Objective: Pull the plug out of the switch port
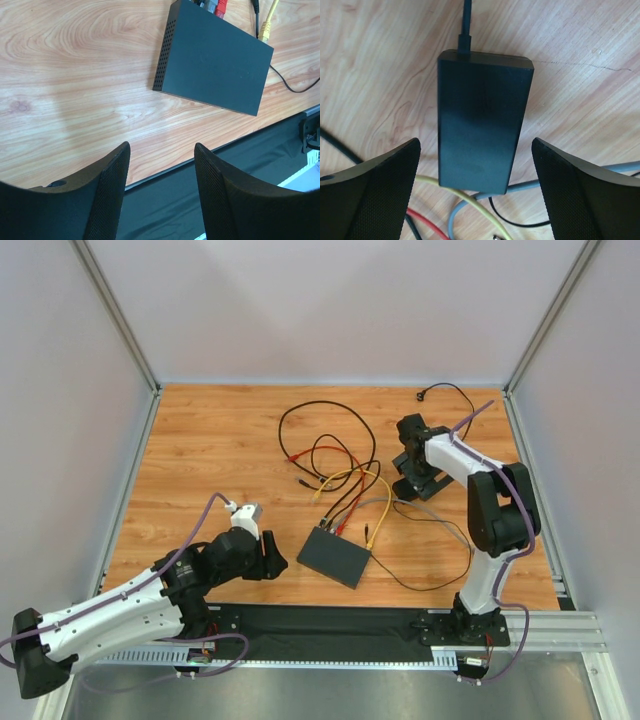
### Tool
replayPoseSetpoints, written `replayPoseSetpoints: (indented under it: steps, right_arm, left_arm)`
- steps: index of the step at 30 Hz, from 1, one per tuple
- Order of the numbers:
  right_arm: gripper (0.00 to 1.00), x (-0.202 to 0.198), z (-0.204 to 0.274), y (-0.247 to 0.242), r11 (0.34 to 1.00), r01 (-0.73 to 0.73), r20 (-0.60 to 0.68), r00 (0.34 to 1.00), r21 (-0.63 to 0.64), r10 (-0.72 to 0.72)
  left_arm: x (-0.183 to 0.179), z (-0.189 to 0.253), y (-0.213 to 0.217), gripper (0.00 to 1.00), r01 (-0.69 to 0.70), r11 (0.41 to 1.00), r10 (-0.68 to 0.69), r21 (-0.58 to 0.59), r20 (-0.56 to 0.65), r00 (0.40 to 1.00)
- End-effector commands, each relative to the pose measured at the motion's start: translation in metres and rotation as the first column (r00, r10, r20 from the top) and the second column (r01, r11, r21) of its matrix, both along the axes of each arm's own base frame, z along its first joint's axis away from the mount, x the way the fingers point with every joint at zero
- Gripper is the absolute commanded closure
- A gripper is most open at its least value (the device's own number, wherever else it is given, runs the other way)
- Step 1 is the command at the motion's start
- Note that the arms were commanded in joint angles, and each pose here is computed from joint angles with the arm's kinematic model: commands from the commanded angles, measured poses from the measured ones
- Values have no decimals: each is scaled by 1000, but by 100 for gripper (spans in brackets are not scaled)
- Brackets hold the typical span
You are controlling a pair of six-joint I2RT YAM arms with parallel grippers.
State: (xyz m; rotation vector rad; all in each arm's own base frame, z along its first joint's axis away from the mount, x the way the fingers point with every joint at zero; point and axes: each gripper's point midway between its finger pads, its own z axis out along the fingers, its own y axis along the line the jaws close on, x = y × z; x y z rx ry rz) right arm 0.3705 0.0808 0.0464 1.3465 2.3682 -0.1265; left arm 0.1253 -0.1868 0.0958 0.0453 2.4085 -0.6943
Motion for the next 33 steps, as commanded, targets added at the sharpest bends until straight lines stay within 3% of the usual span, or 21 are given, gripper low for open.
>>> replayPoseSetpoints:
  steps: [1, 7, 12, 15, 16, 17, 23, 24, 26, 27, 29, 30, 32, 33]
  right_arm:
    - [8, 13, -6, -2, 999, 37, 37, 999, -14, -36]
    - [23, 17, -5, -6, 998, 54, 56, 997, -22, -53]
    - [47, 21, -10, -7, 999, 42, 70, 997, 24, -43]
    - [73, 22, -11, -8, 999, 16, 76, 997, 35, -19]
    - [93, 24, -10, -8, 999, -1, 84, 996, 35, -2]
    - [100, 27, -7, -7, 999, -24, 96, 995, 33, 20]
    - [100, 48, 52, -13, 986, -160, 271, 948, -39, 165]
    - [100, 57, 81, -11, 982, -182, 378, 907, -46, 186]
    - [100, 64, 115, -15, 971, -217, 474, 847, -105, 241]
    - [100, 72, 153, -15, 968, -215, 584, 772, -132, 251]
    - [100, 76, 189, -23, 950, -212, 644, 699, -228, 311]
    - [100, 80, 221, -28, 946, -175, 709, 629, -271, 320]
    - [100, 83, 250, -36, 928, -153, 736, 571, -340, 364]
    - [100, 85, 277, -38, 927, -126, 784, 502, -353, 366]
  left_arm:
    - [1, 5, 2, 38, 12, 1000, -12, 14, 19, 1000]
    - [-1, 2, 6, 37, 6, 1000, -7, 24, 15, 1000]
    - [-1, 3, 6, 37, 6, 1000, -6, 21, 14, 1000]
    - [-2, 2, 6, 37, 7, 1000, -7, 19, 12, 1000]
    - [-2, 3, 7, 37, 5, 1000, -5, 17, 12, 1000]
    - [-2, 3, 7, 37, 6, 1000, -6, 18, 10, 1000]
    - [-4, 4, 10, 37, 5, 1000, -5, 17, 10, 1000]
    - [-4, 4, 11, 37, 2, 1000, -3, 17, 12, 1000]
    - [-5, 6, 14, 37, -3, 1000, 3, 17, 18, 1000]
    - [-4, 6, 15, 37, -7, 1000, 6, 18, 21, 1000]
    - [-5, 9, 17, 37, -10, 1000, 9, 13, 29, 1000]
    - [-4, 10, 18, 37, -13, 1000, 13, 13, 32, 999]
    - [-4, 15, 19, 37, -15, 1000, 15, 4, 43, 999]
    - [-4, 17, 19, 37, -14, 1000, 14, 1, 48, 999]
